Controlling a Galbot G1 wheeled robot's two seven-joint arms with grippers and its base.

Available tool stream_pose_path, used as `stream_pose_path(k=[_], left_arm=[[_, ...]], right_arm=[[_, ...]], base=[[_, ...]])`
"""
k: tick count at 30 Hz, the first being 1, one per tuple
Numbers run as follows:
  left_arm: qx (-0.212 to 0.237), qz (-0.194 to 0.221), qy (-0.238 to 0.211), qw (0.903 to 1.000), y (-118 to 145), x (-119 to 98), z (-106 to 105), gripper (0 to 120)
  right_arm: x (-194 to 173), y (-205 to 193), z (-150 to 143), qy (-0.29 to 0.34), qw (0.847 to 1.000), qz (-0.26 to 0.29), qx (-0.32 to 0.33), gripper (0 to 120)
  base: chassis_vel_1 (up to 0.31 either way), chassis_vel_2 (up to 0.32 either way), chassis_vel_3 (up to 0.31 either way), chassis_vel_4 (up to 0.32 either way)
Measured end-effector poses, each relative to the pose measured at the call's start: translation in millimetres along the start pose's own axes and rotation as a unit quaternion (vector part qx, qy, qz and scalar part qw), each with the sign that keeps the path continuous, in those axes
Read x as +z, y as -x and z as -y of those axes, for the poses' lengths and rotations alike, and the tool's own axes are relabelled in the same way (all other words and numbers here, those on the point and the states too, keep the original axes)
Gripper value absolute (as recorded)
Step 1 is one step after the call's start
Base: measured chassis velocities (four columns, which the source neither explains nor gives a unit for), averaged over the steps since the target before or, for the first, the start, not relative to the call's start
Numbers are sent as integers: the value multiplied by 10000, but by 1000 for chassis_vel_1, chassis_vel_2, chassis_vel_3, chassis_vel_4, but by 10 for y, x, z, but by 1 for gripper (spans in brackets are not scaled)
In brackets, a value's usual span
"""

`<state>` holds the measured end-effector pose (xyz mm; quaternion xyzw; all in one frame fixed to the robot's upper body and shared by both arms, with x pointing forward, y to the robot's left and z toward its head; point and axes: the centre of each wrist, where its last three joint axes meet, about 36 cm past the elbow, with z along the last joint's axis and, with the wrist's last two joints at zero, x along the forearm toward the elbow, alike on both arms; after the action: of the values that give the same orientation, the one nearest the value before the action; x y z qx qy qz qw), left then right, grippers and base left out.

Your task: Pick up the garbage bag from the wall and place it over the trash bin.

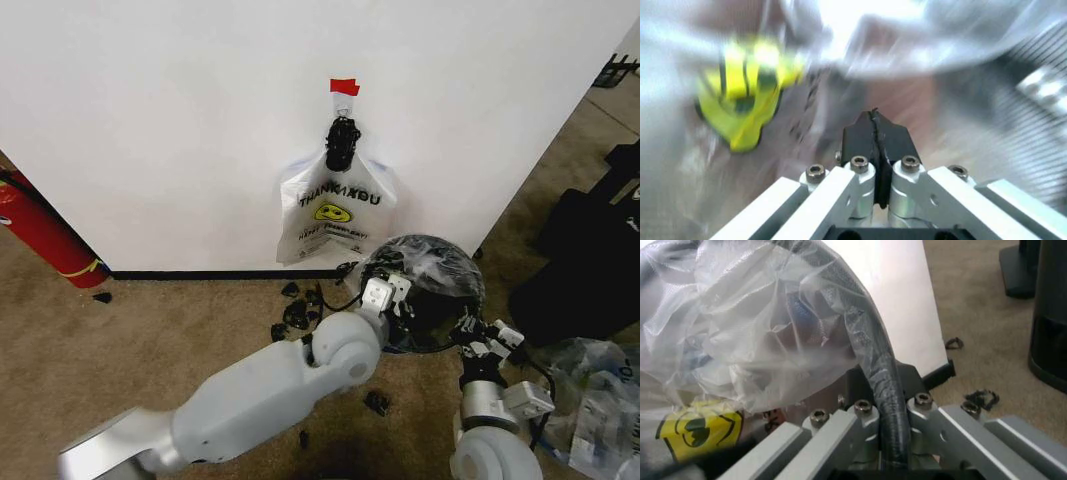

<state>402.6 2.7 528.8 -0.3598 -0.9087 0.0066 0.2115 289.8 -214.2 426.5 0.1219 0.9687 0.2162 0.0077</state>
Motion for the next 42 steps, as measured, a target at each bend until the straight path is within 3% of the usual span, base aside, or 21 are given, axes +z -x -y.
stream_pose_path(k=[5, 8, 23, 29, 37, 42], left_arm=[[5, 402, -131, 9991, -28, -108, 28, 0], [-210, 520, 11, 9984, 32, -141, 29, 0], [-840, 218, -105, 9962, 597, -75, 29, 0], [-1065, 205, -9, 9941, 710, -29, -49, 0], [-1206, 125, 113, 9926, 727, -19, -135, 0], [-852, 224, 210, 9959, 480, -63, -46, 0]], right_arm=[[10, -9, 5, 19, 10000, -36, 38, 0], [5, -33, 1, 29, 10000, -43, 53, 0], [-101, -190, -61, -163, 9996, 207, -109, 0], [-87, -206, -57, -187, 9995, 180, -157, 0], [-9, -174, -51, -277, 9993, 145, -213, 0], [4, -115, -24, -323, 9992, 172, -181, 0]], base=[[0, 0, 0, 0], [0, 0, 0, 0], [0, 0, 0, 0], [0, 0, 0, 0], [0, 0, 0, 0], [0, 0, 0, 0]])
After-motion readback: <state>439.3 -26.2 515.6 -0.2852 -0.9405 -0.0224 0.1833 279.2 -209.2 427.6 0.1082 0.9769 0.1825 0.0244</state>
